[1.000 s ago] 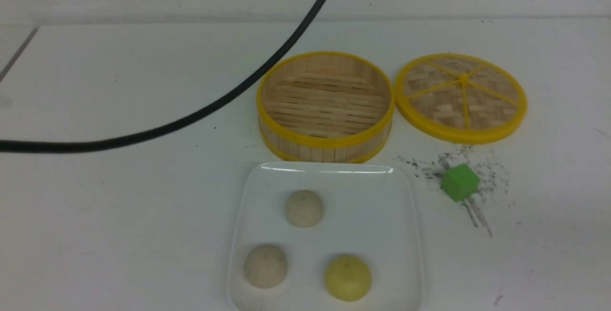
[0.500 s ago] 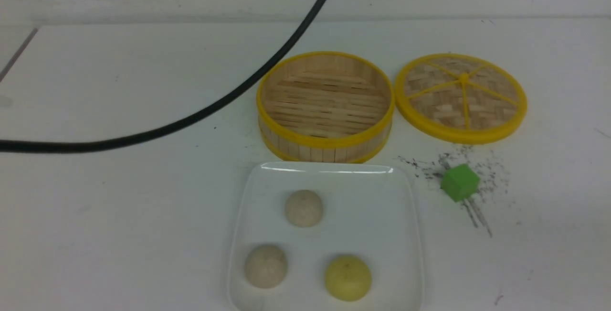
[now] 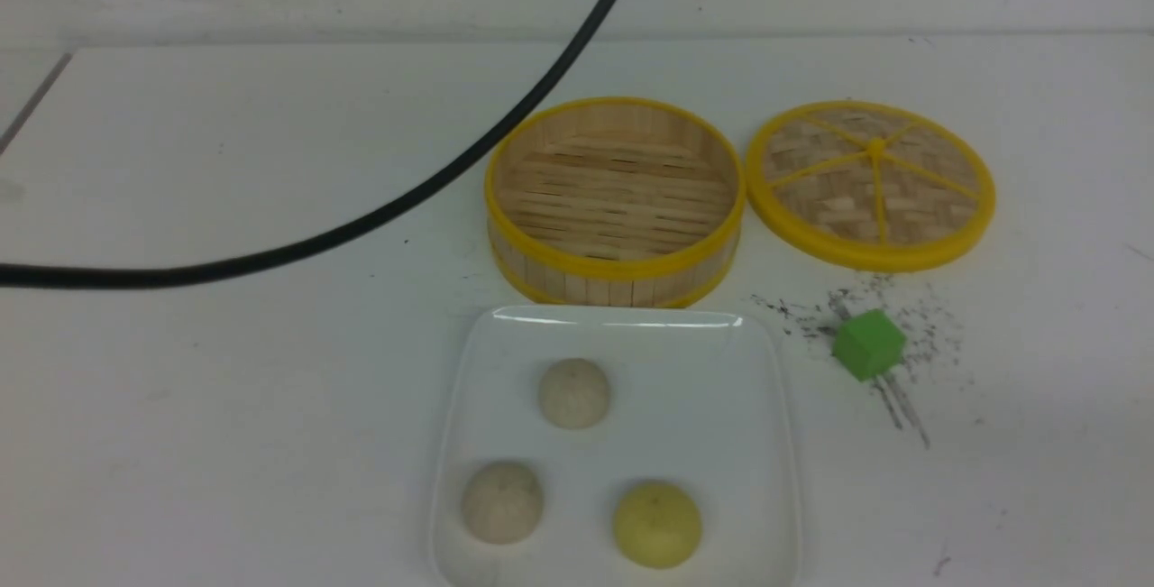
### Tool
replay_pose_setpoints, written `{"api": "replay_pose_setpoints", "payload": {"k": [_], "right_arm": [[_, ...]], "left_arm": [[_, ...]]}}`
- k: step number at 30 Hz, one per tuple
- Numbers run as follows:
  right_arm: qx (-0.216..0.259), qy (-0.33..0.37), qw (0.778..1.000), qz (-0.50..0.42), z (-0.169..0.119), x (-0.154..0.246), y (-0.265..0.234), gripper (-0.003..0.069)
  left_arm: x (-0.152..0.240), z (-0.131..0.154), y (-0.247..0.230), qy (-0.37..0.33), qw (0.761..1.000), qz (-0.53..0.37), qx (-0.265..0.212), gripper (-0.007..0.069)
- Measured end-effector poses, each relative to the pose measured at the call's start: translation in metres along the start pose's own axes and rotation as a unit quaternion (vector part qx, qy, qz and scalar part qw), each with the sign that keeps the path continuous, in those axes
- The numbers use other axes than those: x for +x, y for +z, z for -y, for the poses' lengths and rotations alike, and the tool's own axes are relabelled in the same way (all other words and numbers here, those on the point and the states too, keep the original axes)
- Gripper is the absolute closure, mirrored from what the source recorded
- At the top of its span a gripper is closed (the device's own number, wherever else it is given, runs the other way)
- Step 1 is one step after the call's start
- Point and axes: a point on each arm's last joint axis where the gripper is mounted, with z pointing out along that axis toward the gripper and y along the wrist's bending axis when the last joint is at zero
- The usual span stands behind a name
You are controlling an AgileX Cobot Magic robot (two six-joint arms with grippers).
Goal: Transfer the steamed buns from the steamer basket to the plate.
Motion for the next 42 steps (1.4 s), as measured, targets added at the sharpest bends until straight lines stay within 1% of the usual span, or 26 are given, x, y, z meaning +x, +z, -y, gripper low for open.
{"api": "replay_pose_setpoints", "payload": {"k": [5, 8, 9, 10, 11, 12, 13, 15, 17, 18, 19, 21, 22, 23, 24, 26, 31, 35, 39, 42], "right_arm": [[-0.012, 0.006, 1.0, -0.004, -0.002, 0.001, 0.0, 0.0447], [-0.013, 0.031, 0.999, -0.004, -0.002, 0.002, 0.0, 0.0447], [0.001, 0.066, 0.998, 0.002, 0.001, 0.004, 0.0, 0.0445], [0.018, 0.084, 0.996, 0.007, 0.004, 0.005, 0.001, 0.0443], [0.019, 0.076, 0.997, 0.006, 0.004, 0.006, 0.001, 0.0442], [0.055, 0.083, 0.995, 0.009, 0.011, 0.008, 0.0, 0.0441], [0.079, 0.091, 0.993, 0.005, 0.016, 0.011, 0.0, 0.044], [0.117, 0.062, 0.991, -0.023, 0.022, 0.017, -0.002, 0.0436], [0.135, 0.025, 0.988, -0.071, 0.025, 0.025, -0.003, 0.0434], [0.135, 0.022, 0.988, -0.077, 0.025, 0.026, -0.003, 0.0434], [0.135, -0.011, 0.982, -0.13, 0.026, 0.035, -0.005, 0.0432], [0.12, -0.011, 0.975, -0.187, 0.023, 0.045, -0.008, 0.043], [0.118, -0.012, 0.974, -0.194, 0.023, 0.046, -0.008, 0.0429], [0.102, -0.027, 0.968, -0.23, 0.021, 0.054, -0.01, 0.0427], [0.092, -0.03, 0.965, -0.243, 0.019, 0.059, -0.011, 0.0426], [0.083, -0.034, 0.966, -0.243, 0.019, 0.065, -0.01, 0.0423], [0.082, -0.038, 0.975, -0.201, 0.02, 0.08, -0.008, 0.042], [0.082, -0.043, 0.978, -0.185, 0.021, 0.088, -0.007, 0.042], [0.082, -0.046, 0.976, -0.195, 0.022, 0.089, -0.008, 0.042], [0.083, -0.044, 0.968, -0.231, 0.022, 0.095, -0.011, 0.042]], "left_arm": [[0.0, 0.0, 0.0, 0.0, 1.0, 0.0, 0.0, 0.0361], [0.0, 0.0, 0.0, 0.0, 1.0, 0.0, 0.0, 0.0361], [0.0, 0.0, 0.0, 0.0, 1.0, 0.0, 0.0, 0.0361], [0.0, 0.0, 0.0, 0.0, 1.0, 0.0, 0.0, 0.0361], [0.0, 0.0, 0.0, 0.0, 1.0, 0.0, 0.0, 0.0361], [0.0, 0.0, 0.0, 0.001, 1.0, 0.0, -0.001, 0.0361], [0.0, 0.0, 0.0, 0.002, 1.0, 0.0, -0.002, 0.0361], [0.0, -0.001, 0.0, 0.004, 1.0, -0.001, -0.004, 0.0361], [0.0, -0.001, 0.0, 0.007, 1.0, -0.002, -0.006, 0.0361], [0.0, -0.001, 0.0, 0.007, 1.0, -0.003, -0.006, 0.0361], [0.001, -0.002, 0.0, 0.01, 1.0, -0.003, -0.009, 0.0361], [0.001, -0.002, 0.0, 0.012, 1.0, -0.003, -0.011, 0.0361], [0.001, -0.002, 0.0, 0.012, 1.0, -0.003, -0.011, 0.0361], [0.001, -0.002, 0.0, 0.014, 1.0, -0.004, -0.013, 0.0361], [0.001, -0.003, 0.0, 0.015, 1.0, -0.004, -0.014, 0.0361], [0.001, -0.003, 0.0, 0.015, 1.0, -0.004, -0.014, 0.0361], [0.001, -0.003, 0.0, 0.015, 1.0, -0.006, -0.014, 0.0361], [0.001, -0.003, 0.0, 0.015, 1.0, -0.006, -0.014, 0.0361], [0.001, -0.003, 0.0, 0.015, 1.0, -0.006, -0.014, 0.0361], [0.001, -0.003, 0.0, 0.015, 1.0, -0.006, -0.014, 0.0361]]}}
